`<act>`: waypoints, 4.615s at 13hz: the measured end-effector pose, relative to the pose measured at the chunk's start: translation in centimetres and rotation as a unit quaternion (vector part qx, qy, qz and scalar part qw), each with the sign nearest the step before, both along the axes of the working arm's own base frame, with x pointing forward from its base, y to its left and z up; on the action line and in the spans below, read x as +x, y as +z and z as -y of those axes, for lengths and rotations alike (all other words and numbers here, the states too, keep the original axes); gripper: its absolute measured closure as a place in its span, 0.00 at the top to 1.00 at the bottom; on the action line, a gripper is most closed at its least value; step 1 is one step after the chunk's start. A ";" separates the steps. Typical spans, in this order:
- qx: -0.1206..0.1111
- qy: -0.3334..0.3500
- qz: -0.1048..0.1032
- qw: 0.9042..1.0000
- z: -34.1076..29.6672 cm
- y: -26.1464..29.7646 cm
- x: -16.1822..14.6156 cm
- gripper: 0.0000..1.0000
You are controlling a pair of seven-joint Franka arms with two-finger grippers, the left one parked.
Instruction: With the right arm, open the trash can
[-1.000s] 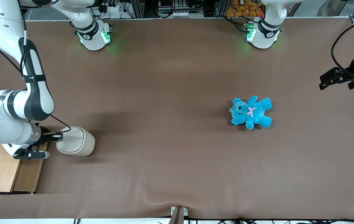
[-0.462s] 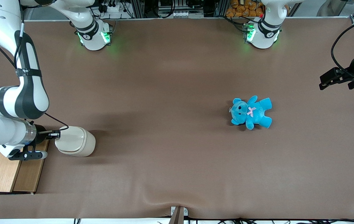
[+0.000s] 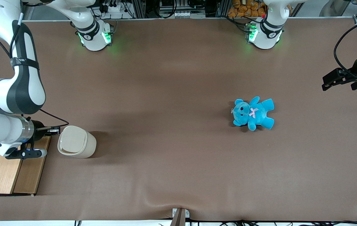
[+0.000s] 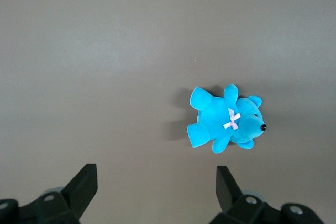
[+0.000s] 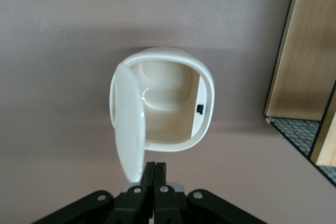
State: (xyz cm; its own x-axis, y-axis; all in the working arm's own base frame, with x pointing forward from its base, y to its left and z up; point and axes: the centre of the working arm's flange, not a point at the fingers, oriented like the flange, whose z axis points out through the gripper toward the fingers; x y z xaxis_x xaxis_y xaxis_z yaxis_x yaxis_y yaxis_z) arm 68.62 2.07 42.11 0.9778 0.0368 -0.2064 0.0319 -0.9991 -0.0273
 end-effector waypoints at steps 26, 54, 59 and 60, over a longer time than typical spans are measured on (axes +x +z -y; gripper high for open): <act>0.041 -0.066 0.068 0.995 5.5 22.5 -14.4 1.00; 0.000 -0.048 0.091 0.995 6.6 22.6 -14.8 1.00; 0.000 -0.048 0.090 0.995 6.6 22.4 -14.7 1.00; 0.000 -0.048 0.089 0.995 6.6 22.4 -14.7 1.00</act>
